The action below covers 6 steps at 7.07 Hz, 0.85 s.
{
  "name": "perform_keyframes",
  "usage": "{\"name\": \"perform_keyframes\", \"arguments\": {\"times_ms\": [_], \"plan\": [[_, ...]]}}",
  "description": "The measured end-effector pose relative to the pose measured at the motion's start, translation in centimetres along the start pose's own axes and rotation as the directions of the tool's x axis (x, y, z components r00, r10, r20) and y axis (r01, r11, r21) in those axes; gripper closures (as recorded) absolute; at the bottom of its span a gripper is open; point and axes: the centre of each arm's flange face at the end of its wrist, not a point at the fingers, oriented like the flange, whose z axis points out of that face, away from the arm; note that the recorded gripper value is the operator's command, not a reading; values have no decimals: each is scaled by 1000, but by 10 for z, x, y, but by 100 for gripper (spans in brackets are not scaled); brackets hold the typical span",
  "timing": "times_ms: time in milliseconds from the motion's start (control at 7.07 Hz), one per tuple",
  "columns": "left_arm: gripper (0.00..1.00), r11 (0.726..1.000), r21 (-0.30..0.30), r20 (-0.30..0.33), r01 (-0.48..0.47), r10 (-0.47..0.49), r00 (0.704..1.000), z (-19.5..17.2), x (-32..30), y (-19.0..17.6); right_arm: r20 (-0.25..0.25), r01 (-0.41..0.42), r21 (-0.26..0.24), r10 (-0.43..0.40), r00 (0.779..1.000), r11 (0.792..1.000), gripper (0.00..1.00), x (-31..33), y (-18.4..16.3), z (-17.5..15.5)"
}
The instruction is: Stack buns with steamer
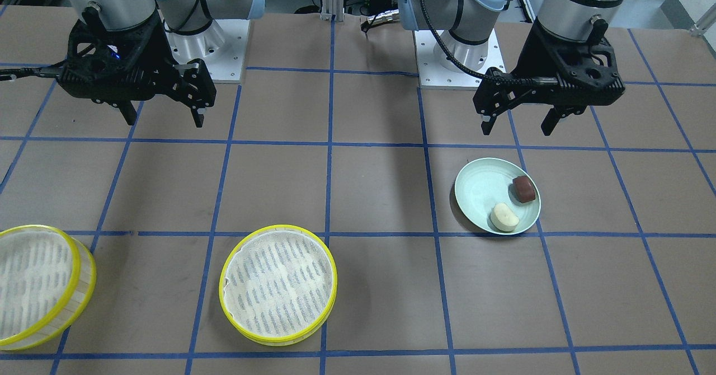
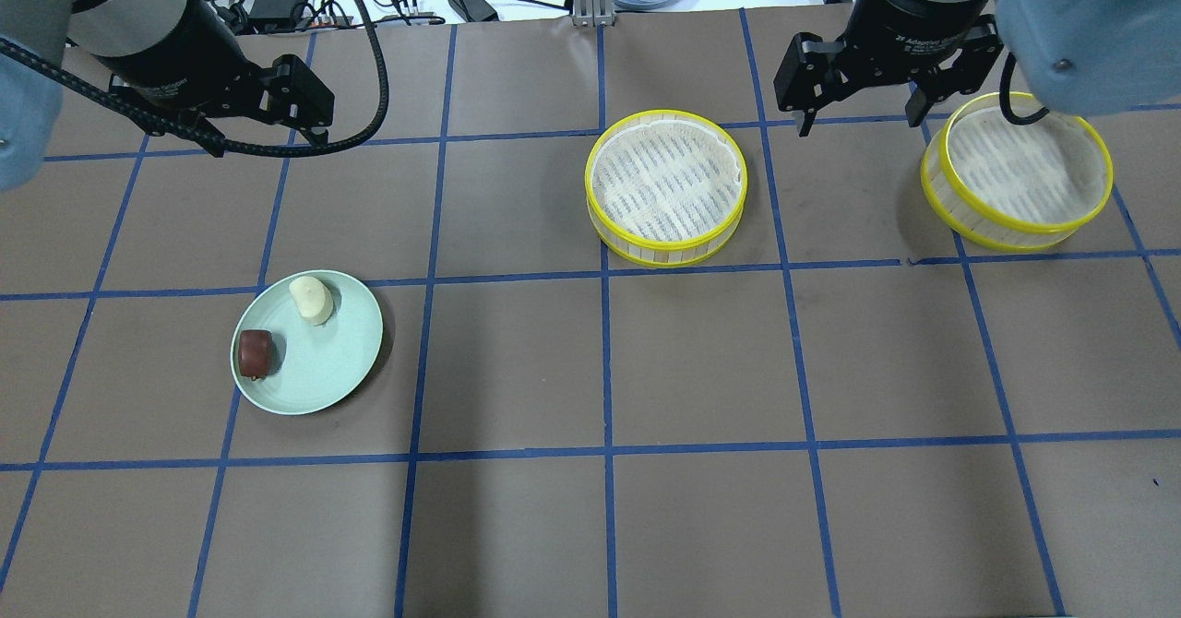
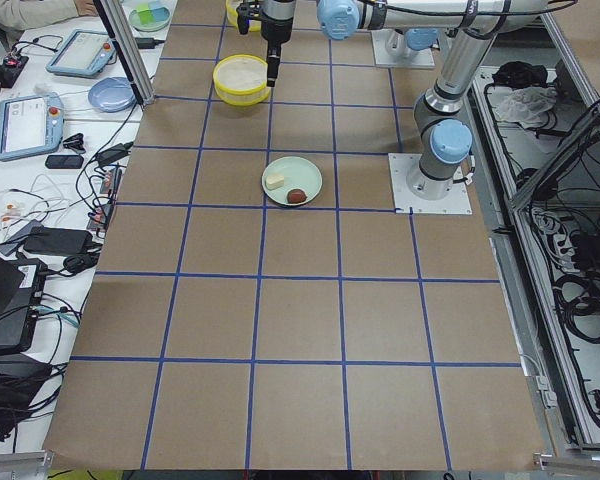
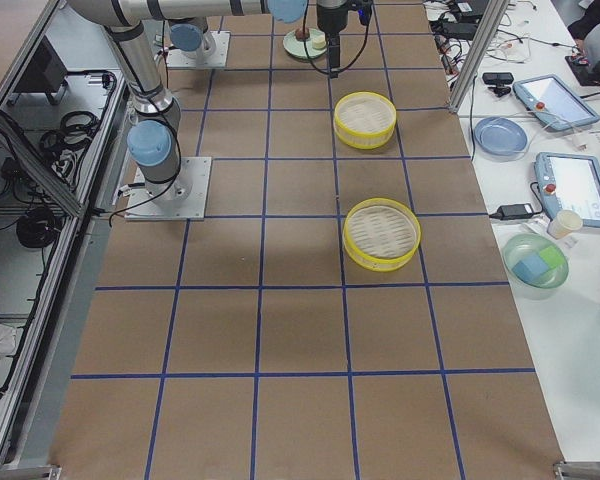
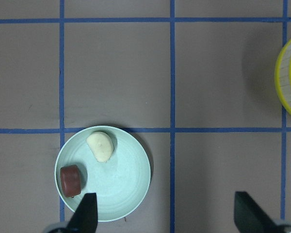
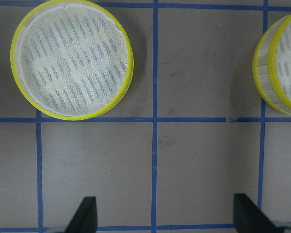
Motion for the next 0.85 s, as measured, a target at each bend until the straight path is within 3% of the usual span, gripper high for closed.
{"name": "perform_keyframes", "arguments": {"times_ms": [849], "plan": [[0, 1000, -25, -5, 14, -14, 1000, 2, -5, 4, 0, 0, 4, 0, 1000, 1000, 0, 0, 0, -1]]}}
